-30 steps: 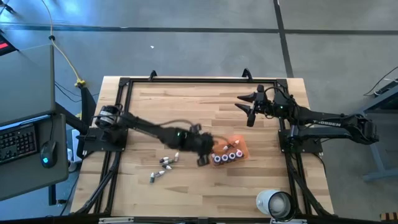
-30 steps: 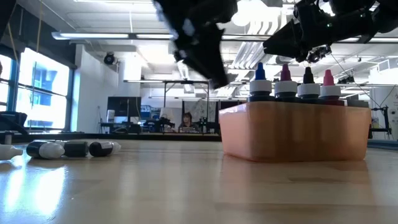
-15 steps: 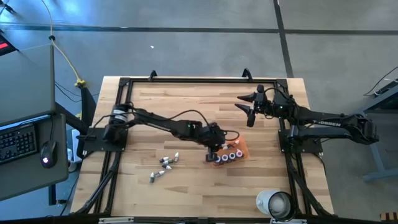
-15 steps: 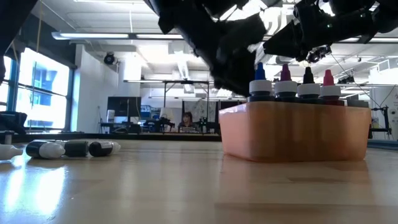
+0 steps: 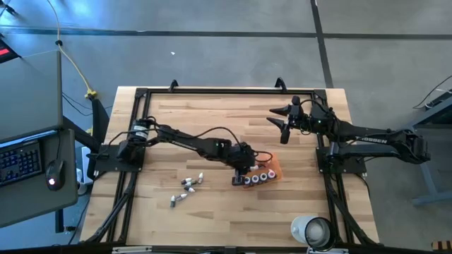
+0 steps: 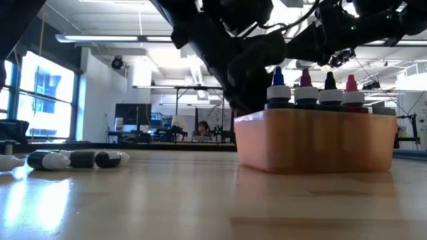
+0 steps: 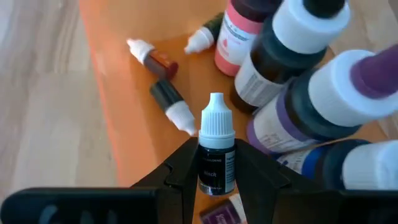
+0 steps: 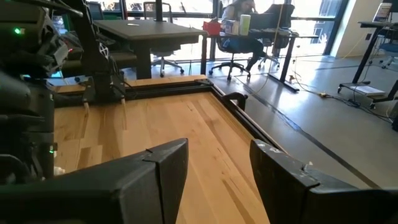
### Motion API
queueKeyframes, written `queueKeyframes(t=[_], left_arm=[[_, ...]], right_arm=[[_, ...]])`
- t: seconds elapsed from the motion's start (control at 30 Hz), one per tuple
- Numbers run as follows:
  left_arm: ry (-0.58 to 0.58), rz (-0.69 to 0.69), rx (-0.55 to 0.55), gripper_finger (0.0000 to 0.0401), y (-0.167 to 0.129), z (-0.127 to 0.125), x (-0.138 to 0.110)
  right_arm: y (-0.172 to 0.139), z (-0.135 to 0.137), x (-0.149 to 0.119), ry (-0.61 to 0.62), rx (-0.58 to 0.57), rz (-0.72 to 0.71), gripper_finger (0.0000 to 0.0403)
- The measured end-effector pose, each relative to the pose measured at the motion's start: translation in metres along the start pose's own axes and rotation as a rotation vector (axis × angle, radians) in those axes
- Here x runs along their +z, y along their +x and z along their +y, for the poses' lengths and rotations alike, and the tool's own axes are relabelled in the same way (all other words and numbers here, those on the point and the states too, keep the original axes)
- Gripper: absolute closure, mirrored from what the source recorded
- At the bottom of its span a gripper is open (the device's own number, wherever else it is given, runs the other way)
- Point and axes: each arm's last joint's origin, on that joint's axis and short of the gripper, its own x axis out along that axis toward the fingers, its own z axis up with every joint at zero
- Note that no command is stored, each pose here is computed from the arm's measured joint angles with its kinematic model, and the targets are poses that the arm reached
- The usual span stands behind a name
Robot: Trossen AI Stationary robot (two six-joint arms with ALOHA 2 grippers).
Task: Pick & Place food coloring
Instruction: Put the small black food coloring bottle into the orange bin, then put the small red food coloring bottle into the orange bin
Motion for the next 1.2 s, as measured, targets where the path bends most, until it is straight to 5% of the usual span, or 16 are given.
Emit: queueKeyframes(t=[0.5, 0.8, 0.97, 1.2], left_arm=[[0.072, 0.046, -0.02, 0.0243, -0.027, -0.003, 0.029], [-0.002, 0.422, -0.084, 0.0236, -0.105, -0.011, 0.058], [-0.063, 0.63, 0.06, 0.0236, -0.134, -0.026, 0.045], [-0.065, 0.706, 0.321, 0.0236, -0.138, -0.069, 0.014]], right_arm=[[0.0, 0.0, 0.0, 0.0, 0.0, 0.003, 0.0236], [0.0, 0.0, -0.002, 0.0, 0.001, 0.017, 0.0236], [0.0, 0.0, -0.003, 0.0, 0.001, 0.033, 0.0236], [0.0, 0.0, -0.007, 0.0, 0.002, 0.067, 0.0236]])
